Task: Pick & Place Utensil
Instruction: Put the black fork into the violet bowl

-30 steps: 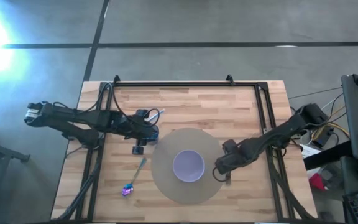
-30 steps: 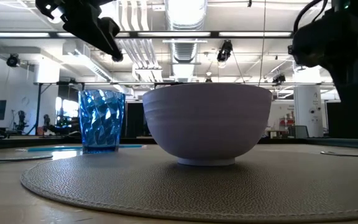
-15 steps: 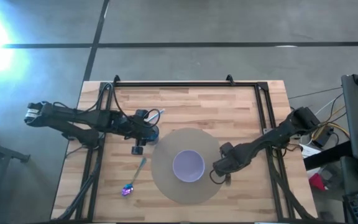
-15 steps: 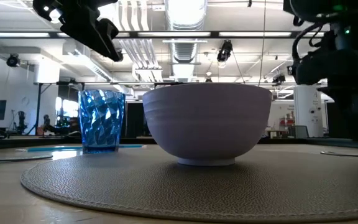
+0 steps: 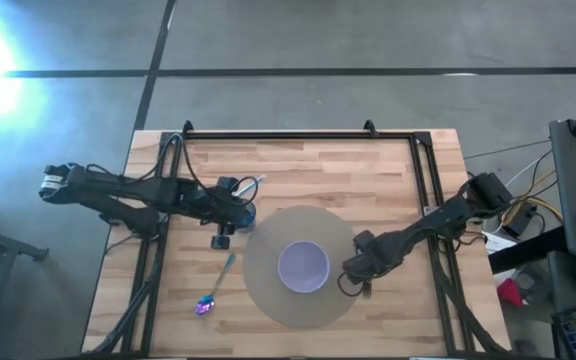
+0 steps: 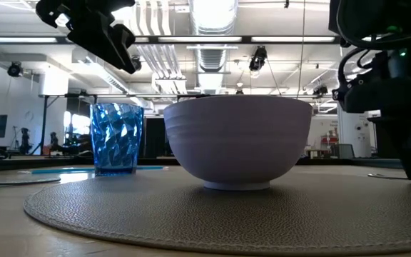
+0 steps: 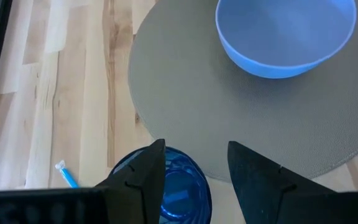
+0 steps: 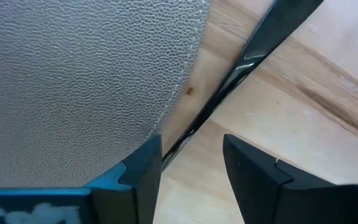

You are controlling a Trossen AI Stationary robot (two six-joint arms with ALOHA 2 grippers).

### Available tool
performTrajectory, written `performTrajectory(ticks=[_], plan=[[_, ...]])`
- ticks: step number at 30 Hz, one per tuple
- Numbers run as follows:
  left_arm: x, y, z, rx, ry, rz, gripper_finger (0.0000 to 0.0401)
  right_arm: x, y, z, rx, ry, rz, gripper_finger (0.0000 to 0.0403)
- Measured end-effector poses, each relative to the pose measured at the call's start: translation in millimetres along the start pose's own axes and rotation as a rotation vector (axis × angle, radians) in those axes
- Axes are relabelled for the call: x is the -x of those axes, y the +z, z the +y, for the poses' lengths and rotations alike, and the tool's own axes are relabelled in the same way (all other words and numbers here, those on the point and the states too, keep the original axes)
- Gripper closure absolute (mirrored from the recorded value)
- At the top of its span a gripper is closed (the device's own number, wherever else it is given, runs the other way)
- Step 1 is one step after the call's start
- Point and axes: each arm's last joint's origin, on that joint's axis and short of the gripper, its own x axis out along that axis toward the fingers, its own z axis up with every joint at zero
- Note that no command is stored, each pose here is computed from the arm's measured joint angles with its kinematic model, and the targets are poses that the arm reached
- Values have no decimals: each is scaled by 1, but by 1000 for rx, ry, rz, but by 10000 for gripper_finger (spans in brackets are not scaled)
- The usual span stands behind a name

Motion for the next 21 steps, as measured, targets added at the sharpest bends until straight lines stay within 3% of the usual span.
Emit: performTrajectory(ticks=[8, 21], plan=[[0, 0, 0, 0, 0, 0, 236, -11, -1, -3, -19, 62, 14, 256], [0, 0, 0, 0, 0, 0, 236, -12, -2, -6, -33, 53, 32, 314]])
